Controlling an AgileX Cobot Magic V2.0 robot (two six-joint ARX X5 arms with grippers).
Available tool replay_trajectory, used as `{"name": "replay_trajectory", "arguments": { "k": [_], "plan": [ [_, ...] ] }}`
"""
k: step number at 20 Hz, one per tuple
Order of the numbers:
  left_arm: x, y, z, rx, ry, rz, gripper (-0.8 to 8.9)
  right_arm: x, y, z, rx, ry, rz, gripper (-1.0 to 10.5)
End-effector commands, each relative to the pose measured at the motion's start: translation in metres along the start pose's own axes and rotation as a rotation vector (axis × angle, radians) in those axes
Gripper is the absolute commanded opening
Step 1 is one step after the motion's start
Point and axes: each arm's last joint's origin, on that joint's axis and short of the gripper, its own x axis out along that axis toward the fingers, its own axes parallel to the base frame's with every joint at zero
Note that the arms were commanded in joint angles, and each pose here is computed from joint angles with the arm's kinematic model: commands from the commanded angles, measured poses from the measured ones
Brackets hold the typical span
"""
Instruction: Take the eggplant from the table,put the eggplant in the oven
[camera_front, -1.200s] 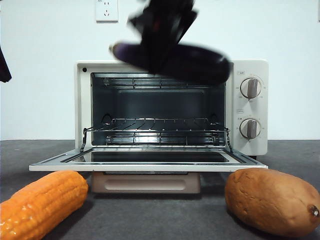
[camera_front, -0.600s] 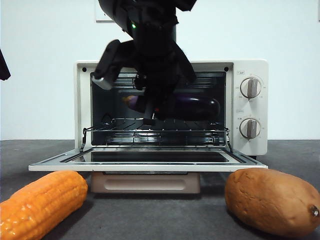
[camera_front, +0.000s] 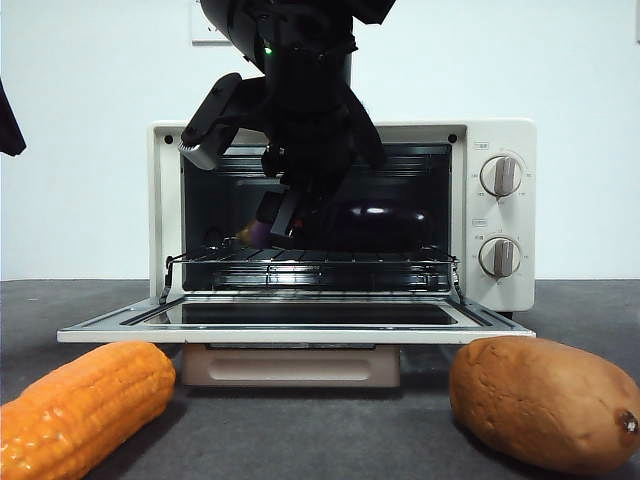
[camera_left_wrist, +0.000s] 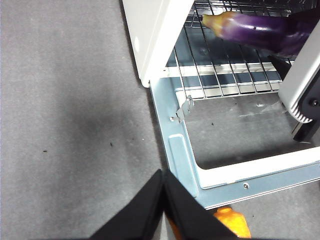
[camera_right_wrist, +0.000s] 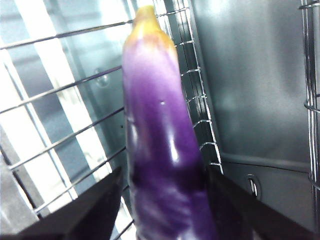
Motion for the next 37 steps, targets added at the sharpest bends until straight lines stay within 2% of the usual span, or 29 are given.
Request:
{"name": "replay_trajectory", "arguments": {
  "k": [1,6,11,16,19,22,26,29,32,37],
  "plan": [
    [0.002,0.0,0.002,0.006,-0.003,-0.002,0.06,0.001,0.009,0.006,0.003,-0.011,0.011,2.7],
    [0.025,0.004,0.006,0.004,0.039,0.014,0.06,-0.008,0.014,0.012,-0.008,-0.036,0.017,2.7],
    [0.067,0.011,0.005,-0.003,0.142,0.03,0.06,-0.02,0.019,0.016,-0.029,-0.053,0.025,2.7],
    [0.098,0.022,0.001,-0.018,0.213,0.053,0.06,-0.032,0.015,0.014,-0.035,-0.044,0.04,2.6],
    [0.111,0.035,-0.002,-0.047,0.25,0.046,0.06,-0.052,-0.001,0.012,0.005,-0.066,0.042,2.6],
    [0.125,0.046,-0.007,-0.109,0.296,-0.067,0.06,-0.083,-0.023,0.006,0.06,-0.108,0.042,2.5],
    [0.144,0.055,-0.017,-0.148,0.364,-0.132,0.06,-0.138,-0.056,-0.01,0.145,-0.207,0.088,1.0],
    [0.153,0.057,-0.024,-0.164,0.413,-0.211,0.06,-0.173,-0.075,-0.025,0.207,-0.27,0.091,0.0],
    [0.156,0.057,-0.03,-0.161,0.449,-0.348,0.06,-0.203,-0.094,-0.042,0.275,-0.336,0.076,0.0],
    [0.156,0.06,-0.034,-0.155,0.47,-0.447,0.06,-0.226,-0.112,-0.06,0.336,-0.395,0.049,0.0]
  ]
}}
